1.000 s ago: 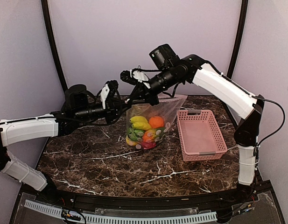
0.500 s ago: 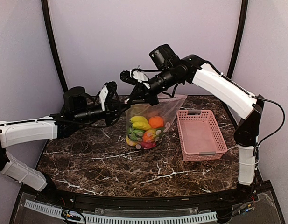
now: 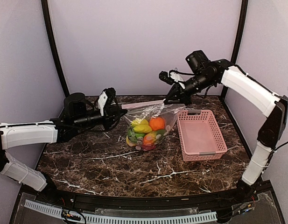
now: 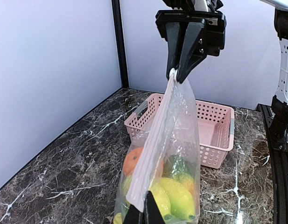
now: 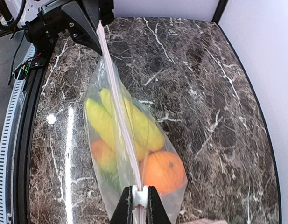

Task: Place the food in the zip-top bag and seal the zipper
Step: Zip the zipper on the zipper food storage bag.

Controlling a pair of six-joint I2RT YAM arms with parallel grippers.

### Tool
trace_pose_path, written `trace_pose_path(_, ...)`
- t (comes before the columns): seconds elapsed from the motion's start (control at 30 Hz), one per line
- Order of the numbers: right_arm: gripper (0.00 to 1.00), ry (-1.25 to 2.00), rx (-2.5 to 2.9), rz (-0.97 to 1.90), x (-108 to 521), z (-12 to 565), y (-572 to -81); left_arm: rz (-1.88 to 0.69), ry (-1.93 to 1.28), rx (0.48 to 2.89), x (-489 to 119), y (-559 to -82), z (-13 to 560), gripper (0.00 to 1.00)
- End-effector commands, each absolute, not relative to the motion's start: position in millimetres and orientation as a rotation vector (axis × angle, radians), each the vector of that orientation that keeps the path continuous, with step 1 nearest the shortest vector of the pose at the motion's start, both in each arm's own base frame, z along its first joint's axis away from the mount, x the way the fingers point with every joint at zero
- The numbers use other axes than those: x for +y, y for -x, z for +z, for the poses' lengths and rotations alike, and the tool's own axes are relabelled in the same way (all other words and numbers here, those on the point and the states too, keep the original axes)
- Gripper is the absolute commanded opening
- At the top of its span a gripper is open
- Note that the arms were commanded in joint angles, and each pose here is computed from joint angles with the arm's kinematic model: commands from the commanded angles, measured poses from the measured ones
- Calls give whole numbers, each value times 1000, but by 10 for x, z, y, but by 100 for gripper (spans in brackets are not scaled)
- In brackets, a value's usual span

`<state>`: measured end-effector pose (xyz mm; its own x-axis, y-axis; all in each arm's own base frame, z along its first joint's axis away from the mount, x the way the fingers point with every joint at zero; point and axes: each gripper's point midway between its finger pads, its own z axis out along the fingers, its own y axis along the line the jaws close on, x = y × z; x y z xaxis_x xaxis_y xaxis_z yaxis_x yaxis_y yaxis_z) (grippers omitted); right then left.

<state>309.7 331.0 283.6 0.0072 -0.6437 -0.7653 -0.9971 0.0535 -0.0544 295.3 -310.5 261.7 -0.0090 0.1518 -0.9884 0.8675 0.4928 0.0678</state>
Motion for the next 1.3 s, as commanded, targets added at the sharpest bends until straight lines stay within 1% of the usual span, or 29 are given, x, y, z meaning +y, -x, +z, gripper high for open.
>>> trace_pose_path(0.0, 0, 1568, 1878, 531, 2611, 2805, -3199, -658, -853, 1533, -2859, -3035, 2613, 1)
trace_pose_path(0.2, 0, 1528, 1929, 523, 2393, 2728, -3187, -678, -863, 1533, -2877, -3007, 2605, 1)
trace_pose_path(1.27, 0, 1502, 2006, 461, 2098, 2666, -3131, -675, -865, 1547, -2873, -3010, 2518, 1)
